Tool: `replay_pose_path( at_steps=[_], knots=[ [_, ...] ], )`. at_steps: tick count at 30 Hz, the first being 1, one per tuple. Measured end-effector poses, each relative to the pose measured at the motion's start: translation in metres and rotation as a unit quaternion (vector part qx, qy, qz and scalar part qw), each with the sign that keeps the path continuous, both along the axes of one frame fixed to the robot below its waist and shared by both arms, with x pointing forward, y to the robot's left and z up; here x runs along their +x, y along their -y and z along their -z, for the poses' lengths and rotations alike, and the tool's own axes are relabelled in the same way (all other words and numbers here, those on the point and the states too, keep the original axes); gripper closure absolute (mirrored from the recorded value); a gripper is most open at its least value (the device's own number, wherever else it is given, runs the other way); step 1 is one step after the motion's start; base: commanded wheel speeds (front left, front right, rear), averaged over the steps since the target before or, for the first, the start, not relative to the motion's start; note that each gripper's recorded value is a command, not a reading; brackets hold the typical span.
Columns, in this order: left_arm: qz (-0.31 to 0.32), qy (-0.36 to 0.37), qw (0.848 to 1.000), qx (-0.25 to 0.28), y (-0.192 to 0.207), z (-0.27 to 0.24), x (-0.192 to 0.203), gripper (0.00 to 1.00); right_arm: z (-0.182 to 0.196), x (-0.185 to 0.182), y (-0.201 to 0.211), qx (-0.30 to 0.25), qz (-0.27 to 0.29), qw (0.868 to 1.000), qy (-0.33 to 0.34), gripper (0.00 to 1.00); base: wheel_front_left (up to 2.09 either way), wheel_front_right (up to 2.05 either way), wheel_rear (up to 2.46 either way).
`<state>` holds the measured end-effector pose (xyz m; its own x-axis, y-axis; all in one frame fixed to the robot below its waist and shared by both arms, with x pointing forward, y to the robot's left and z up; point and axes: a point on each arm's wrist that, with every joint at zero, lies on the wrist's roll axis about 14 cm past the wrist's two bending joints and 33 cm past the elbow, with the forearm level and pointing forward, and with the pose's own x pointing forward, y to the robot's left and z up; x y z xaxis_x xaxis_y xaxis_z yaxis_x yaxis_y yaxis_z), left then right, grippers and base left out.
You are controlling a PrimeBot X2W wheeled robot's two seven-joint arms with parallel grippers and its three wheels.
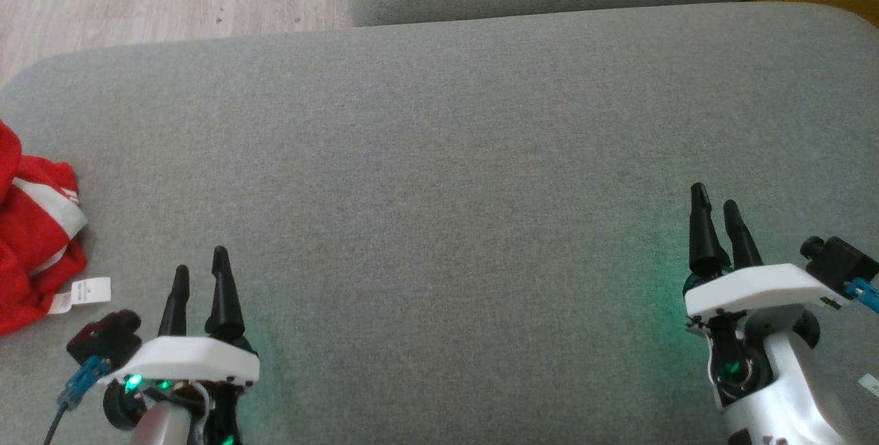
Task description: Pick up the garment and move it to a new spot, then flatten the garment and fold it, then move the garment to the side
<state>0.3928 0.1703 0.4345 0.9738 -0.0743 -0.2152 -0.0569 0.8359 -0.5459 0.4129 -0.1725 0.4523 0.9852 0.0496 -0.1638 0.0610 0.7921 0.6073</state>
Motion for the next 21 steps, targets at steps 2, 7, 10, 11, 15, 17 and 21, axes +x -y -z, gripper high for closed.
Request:
replay_pose_path(
  at_steps=[2, 7, 10, 11, 15, 17, 21],
  knots=[
    [0.005, 0.0, 1.0, 0.012, 0.0011, 0.0007, 0.0, 0.0, 0.0031, -0.0008, -0.0002, -0.013, -0.004, 1.0, -0.004, 0.0, 0.0, 0.0, 0.0],
    [0.01, 0.004, 0.999, 0.04, 0.0015, 0.0014, -0.0003, 0.0, 0.005, -0.002, -0.0011, -0.046, -0.011, 0.999, -0.002, 0.0, 0.0, 0.0, 0.0],
    [0.013, 0.002, 0.998, 0.055, 0.002, 0.0038, -0.0017, 0.0, 0.0069, -0.0034, -0.0012, -0.062, -0.013, 0.998, -0.003, 0.0, 0.0, 0.0, 0.0],
    [0.015, 0.003, 0.998, 0.061, 0.0023, 0.004, -0.0018, 0.0, 0.0072, -0.0037, -0.0018, -0.068, -0.015, 0.998, -0.003, 0.0, 0.0, 0.0, 0.0],
    [0.021, 0.008, 0.996, 0.085, 0.0026, 0.0036, -0.002, 0.0, 0.0087, -0.0046, -0.0042, -0.093, -0.023, 0.995, -0.002, 0.0, 0.0, 0.0, 0.0],
    [0.025, 0.008, 0.995, 0.096, 0.0026, 0.0046, -0.0026, 0.0, 0.0093, -0.0049, -0.005, -0.105, -0.026, 0.994, -0.001, 0.0, 0.0, 0.0, 0.0],
    [0.029, 0.014, 0.993, 0.116, 0.0017, 0.0031, -0.0028, 0.0, 0.0081, -0.0046, -0.0063, -0.126, -0.032, 0.992, 0.004, 0.0, 0.0, 0.0, 0.0]
  ],
)
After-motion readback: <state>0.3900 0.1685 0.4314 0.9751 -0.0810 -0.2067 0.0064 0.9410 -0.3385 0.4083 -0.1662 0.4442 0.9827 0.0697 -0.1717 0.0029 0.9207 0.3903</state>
